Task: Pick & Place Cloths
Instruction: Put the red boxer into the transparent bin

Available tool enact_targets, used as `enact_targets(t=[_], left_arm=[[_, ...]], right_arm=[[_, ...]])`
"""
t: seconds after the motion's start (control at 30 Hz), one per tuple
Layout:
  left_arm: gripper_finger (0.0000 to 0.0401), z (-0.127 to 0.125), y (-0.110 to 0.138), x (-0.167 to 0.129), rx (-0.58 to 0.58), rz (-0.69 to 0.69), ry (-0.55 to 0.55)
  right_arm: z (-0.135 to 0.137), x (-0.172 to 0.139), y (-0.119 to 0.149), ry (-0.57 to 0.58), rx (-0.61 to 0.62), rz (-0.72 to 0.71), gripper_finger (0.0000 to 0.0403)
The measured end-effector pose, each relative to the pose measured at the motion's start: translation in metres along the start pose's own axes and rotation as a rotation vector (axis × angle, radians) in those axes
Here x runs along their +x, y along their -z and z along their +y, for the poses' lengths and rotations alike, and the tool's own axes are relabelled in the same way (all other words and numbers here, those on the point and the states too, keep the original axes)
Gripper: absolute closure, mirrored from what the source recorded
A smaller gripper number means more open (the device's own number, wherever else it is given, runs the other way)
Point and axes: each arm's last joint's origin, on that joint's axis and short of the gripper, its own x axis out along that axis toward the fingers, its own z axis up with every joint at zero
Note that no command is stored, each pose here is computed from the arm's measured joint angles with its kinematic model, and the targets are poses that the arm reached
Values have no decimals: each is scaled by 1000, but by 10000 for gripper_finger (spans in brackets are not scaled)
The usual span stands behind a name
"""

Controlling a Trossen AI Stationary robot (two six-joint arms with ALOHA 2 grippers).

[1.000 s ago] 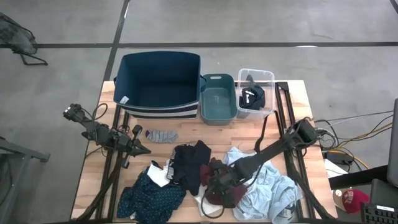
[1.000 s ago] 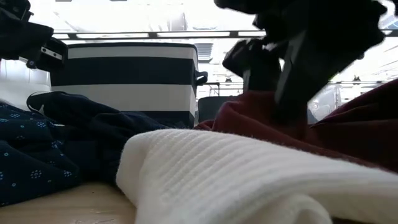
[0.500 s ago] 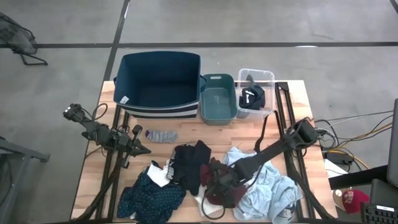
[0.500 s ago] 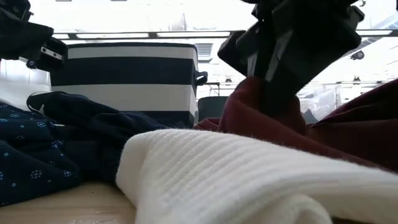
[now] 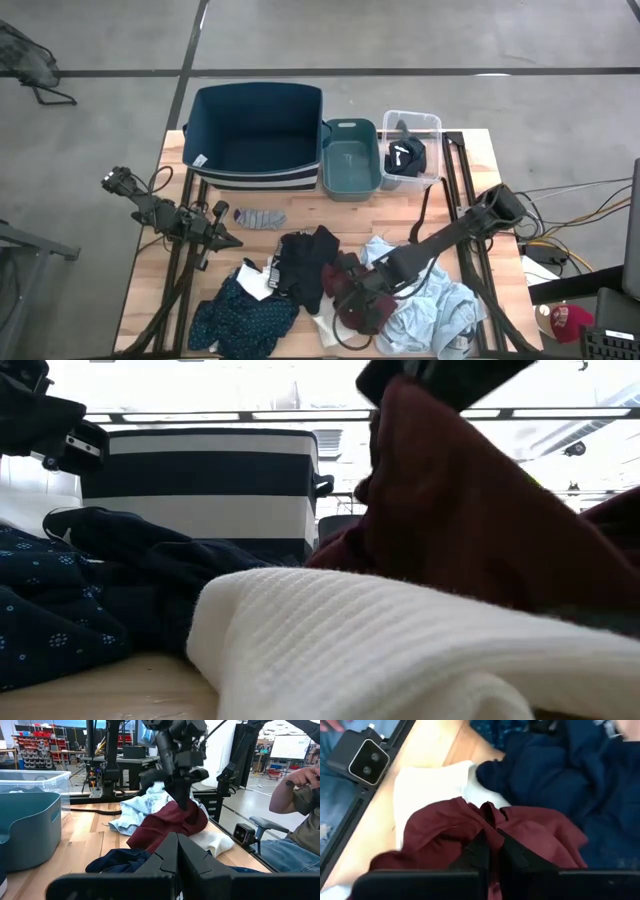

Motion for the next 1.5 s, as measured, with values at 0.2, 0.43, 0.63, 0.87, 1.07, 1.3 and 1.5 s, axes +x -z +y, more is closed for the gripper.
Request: enact_targets(t=[0.2,0.43,0.63,0.87,1.07,1.3,1.5], left_arm=[[398,0,0,0,0,0,0],[398,0,0,0,0,0,0],[398,0,0,0,0,0,0],[398,0,0,0,0,0,0],[398,0,0,0,0,0,0],[398,0,0,0,0,0,0],[398,0,0,0,0,0,0]], right_arm=[[-4,-39,0,115,-8,-17,392],[-15,-96,1,314,7,-97,390],[-22,-140,4,406,25,-193,388],[-30,-184,10,553,31,-300,392],[-38,-214,16,742,60,-367,389],[-45,-239,24,968,88,-397,389],[-51,-253,28,1249,100,-350,391]])
